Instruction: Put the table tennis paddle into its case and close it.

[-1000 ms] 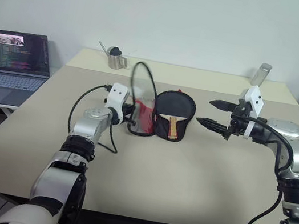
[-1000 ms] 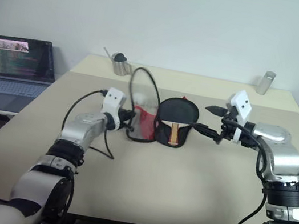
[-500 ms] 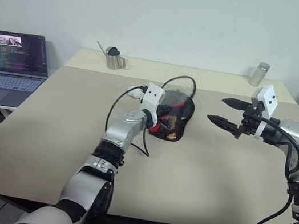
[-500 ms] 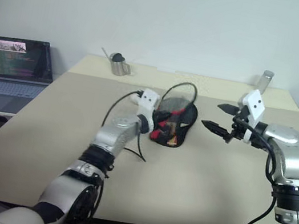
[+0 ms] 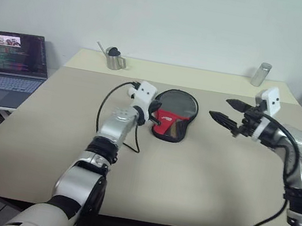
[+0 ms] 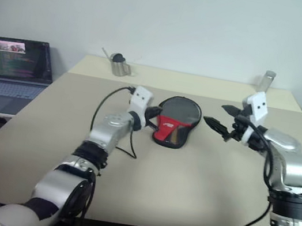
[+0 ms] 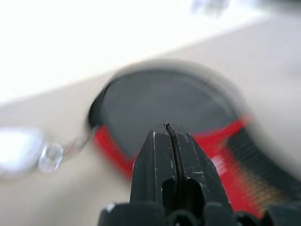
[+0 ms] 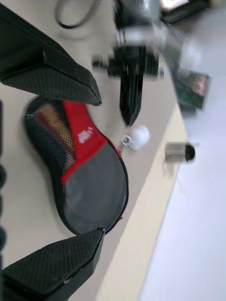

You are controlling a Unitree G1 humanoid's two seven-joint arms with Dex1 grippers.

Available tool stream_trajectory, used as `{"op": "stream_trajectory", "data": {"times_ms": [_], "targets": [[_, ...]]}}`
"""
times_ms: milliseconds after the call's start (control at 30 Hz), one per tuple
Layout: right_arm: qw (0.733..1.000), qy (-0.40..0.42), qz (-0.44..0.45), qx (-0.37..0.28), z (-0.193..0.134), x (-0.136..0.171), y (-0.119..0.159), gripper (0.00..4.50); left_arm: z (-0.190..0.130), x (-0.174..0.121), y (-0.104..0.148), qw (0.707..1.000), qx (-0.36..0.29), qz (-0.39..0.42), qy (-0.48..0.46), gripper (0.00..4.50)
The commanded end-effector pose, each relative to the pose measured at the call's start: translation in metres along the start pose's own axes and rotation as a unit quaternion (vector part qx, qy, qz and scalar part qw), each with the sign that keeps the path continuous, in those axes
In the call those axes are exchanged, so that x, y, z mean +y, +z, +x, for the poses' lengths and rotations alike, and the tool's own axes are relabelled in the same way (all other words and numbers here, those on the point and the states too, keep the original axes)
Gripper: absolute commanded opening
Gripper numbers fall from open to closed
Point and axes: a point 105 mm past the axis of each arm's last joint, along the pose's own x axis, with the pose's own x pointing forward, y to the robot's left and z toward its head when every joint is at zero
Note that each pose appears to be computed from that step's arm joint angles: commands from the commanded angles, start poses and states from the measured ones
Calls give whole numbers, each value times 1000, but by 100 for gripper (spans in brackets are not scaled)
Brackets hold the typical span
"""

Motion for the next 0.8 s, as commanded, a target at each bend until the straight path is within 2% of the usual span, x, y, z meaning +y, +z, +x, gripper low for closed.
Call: {"op": "stream_trajectory", "data": {"times_ms": [33, 67, 200, 300, 433, 700, 800], "targets": [[987, -99, 125, -10, 5, -28, -6, 450, -32, 2, 27, 998, -26, -8, -61, 38], [980, -116, 161, -3, 8, -31, -14, 450, -41, 5, 27, 998, -17, -2, -68, 54], [952, -115, 282, 15, 22, -22, -38, 450, -79, 17, 26, 997, 21, 12, -80, 190], [930, -123, 343, 51, 29, -16, -59, 450, -107, 24, 19, 995, 59, 18, -83, 294], [902, -106, 412, 69, 39, -5, -72, 450, -136, 22, 8, 989, 106, 30, -95, 431], [867, -87, 483, 86, 64, 15, -96, 450, -177, 8, -10, 982, 158, 42, -98, 441], [864, -77, 488, 98, 74, 25, -104, 450, -181, 4, -12, 982, 162, 41, -92, 441]]}}
